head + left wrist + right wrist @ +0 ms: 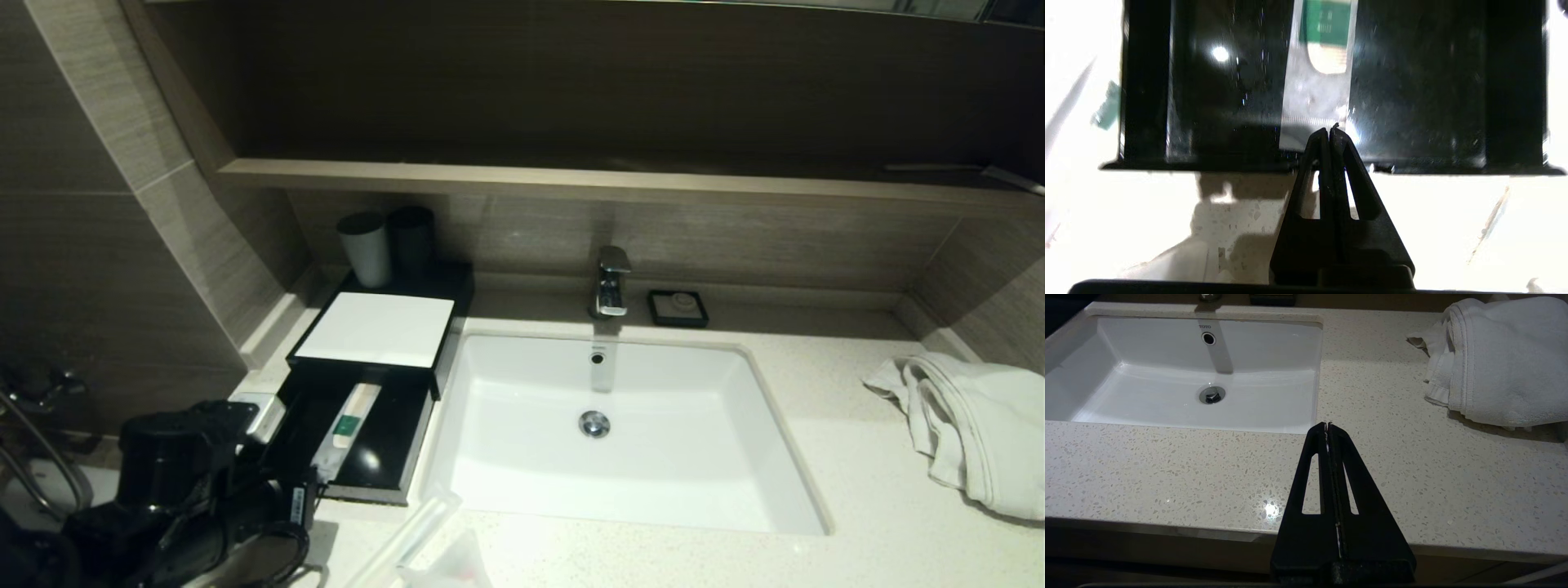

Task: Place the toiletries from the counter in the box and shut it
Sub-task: Open the drawer, then pick up the bathroom toiletry

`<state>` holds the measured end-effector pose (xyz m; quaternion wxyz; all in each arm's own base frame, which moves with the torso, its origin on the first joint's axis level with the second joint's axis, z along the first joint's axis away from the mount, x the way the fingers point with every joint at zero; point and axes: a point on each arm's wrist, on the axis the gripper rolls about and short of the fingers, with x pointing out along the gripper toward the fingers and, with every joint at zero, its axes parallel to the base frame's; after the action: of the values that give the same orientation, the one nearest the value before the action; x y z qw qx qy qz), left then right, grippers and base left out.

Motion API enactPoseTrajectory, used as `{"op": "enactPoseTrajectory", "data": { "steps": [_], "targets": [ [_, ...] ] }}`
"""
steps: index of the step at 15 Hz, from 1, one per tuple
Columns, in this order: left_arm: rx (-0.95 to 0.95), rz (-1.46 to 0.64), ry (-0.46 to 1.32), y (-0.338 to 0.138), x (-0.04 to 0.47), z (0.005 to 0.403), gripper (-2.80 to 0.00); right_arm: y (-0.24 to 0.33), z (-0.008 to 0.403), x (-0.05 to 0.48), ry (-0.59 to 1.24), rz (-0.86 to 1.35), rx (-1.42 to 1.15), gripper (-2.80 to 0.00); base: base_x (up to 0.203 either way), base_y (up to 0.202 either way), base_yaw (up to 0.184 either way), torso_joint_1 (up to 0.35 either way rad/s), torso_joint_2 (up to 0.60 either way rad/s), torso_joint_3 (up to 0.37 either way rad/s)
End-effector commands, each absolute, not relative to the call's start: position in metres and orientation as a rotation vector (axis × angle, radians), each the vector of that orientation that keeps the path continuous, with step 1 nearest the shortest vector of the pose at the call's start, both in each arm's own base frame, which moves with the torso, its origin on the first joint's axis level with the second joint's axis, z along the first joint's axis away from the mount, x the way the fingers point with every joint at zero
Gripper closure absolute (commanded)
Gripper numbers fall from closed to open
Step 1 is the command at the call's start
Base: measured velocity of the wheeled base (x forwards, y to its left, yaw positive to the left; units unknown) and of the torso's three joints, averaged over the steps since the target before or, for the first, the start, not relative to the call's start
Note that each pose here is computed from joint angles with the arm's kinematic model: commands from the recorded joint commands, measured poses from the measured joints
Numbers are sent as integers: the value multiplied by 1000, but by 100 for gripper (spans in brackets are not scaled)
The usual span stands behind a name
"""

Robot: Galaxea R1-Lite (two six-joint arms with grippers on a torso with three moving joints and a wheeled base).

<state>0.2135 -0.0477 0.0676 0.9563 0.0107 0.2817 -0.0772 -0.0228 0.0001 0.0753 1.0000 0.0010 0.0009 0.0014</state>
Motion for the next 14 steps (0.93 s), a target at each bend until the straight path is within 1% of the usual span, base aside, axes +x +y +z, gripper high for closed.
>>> {"op": "enactPoseTrajectory", "data": {
  "steps": [1, 3, 7, 11, 14],
  "targets": [
    [14, -157, 521, -48, 215, 77, 0, 0, 75, -23, 2, 3, 2, 0, 0, 0, 0, 0, 0, 0],
    [4, -160, 453, -48, 216, 93, 0, 0, 75, -23, 2, 3, 2, 0, 0, 0, 0, 0, 0, 0],
    [-5, -149, 381, -46, 212, 110, 0, 0, 75, -23, 2, 3, 2, 0, 0, 0, 0, 0, 0, 0],
    [-2, -68, 374, -31, 199, 130, 0, 0, 75, -23, 2, 3, 2, 0, 0, 0, 0, 0, 0, 0],
    [2, 25, 375, -11, 186, 148, 0, 0, 75, -23, 2, 3, 2, 0, 0, 0, 0, 0, 0, 0]
  ]
}}
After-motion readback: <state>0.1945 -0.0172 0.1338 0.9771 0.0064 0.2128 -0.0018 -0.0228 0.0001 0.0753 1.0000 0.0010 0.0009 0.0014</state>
